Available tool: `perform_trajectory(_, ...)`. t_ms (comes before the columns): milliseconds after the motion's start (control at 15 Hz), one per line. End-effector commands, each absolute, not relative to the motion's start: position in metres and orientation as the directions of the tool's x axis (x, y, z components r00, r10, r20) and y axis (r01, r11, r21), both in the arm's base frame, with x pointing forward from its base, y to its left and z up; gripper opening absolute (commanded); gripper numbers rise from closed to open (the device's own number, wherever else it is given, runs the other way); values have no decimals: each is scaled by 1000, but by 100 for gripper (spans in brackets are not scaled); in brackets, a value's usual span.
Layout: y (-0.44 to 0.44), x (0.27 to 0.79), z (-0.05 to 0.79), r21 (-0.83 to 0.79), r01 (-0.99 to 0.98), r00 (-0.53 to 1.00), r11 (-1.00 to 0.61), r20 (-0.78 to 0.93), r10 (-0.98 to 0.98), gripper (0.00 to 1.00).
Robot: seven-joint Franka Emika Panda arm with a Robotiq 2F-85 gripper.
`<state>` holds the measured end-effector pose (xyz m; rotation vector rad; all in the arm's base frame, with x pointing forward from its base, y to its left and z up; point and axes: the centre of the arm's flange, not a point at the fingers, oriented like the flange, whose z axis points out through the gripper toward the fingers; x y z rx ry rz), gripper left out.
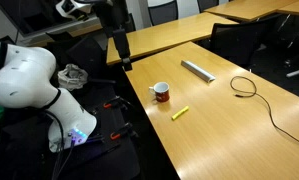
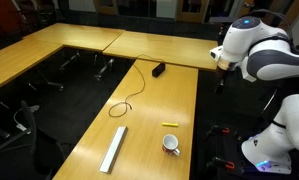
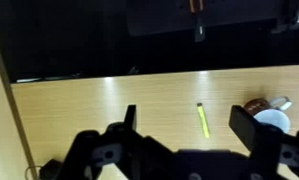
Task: Put the marker in the mug
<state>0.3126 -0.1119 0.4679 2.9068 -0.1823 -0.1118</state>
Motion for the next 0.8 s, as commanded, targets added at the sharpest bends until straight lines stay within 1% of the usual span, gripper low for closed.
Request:
perform_trajectory(0, -112, 313, 468, 229, -115, 989, -967, -61, -132, 100)
perform_trajectory(267, -112, 313, 468, 229, -115, 989, -967, -61, -132, 100)
perform_trajectory(400, -114, 328, 458, 189, -67, 997, -980, -30, -74, 100)
perform_trajectory(533, -118, 352, 443, 116, 29, 999, -993, 14, 31, 100)
perform_trajectory(733, -125, 392, 403, 73, 100, 993, -992, 62, 105, 100)
